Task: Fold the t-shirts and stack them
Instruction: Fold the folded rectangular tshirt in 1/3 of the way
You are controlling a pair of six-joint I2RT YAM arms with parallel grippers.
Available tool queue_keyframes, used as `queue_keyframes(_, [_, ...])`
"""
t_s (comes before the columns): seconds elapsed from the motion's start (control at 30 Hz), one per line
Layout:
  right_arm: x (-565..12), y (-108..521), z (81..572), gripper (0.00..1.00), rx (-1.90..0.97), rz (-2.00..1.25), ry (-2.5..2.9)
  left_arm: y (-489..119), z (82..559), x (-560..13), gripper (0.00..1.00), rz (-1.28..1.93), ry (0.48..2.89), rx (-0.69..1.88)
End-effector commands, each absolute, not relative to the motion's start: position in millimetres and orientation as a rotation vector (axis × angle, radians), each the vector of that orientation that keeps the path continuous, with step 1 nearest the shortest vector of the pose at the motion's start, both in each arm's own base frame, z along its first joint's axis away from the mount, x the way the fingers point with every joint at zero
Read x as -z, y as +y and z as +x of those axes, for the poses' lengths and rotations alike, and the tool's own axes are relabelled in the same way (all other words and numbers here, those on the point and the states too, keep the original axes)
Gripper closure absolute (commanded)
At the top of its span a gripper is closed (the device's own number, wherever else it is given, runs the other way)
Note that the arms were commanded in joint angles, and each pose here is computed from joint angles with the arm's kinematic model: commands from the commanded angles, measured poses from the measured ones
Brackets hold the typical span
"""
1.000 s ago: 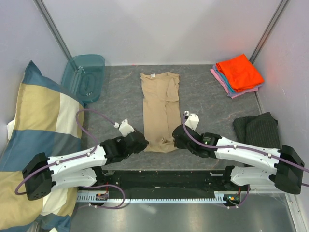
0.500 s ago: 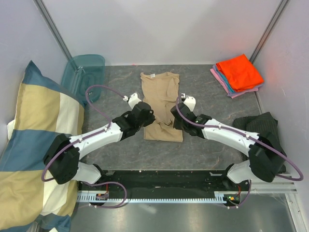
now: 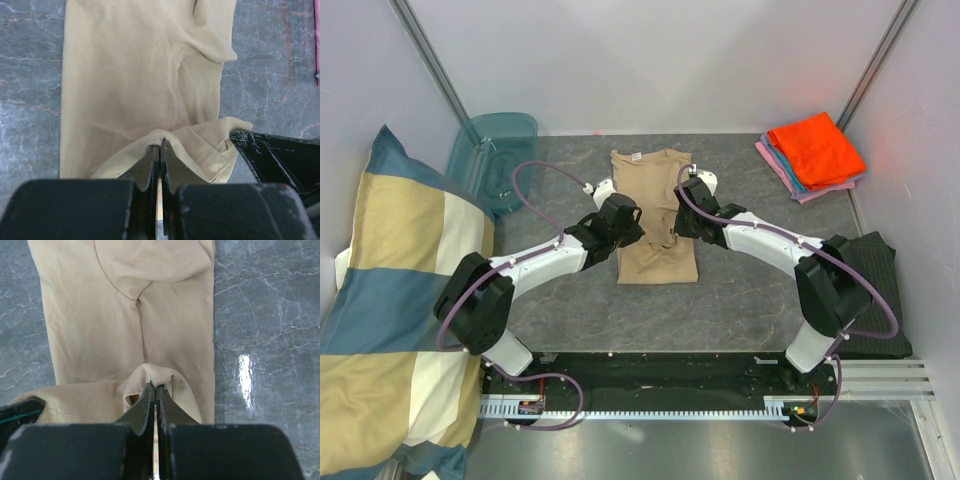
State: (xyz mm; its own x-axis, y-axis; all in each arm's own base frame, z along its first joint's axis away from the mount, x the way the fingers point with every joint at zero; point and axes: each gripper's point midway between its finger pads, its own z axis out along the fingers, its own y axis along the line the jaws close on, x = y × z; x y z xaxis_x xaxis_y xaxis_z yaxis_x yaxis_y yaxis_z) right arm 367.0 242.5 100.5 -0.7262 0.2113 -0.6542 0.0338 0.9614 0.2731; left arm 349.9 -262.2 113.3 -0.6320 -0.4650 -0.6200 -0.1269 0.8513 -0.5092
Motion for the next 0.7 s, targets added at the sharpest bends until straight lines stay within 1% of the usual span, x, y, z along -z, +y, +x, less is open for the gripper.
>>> queue_keyframes(0.0, [-114,258,388,1.00,-0.385,0.133,2.338,-269,373,-129,0.98,-0.383,2.173,0.569])
queue_keyframes(0.67, [-87,247,427,1.00,-0.363,0.169,2.384,-252,409,-97,0.98,-0.436,2.220,0.538])
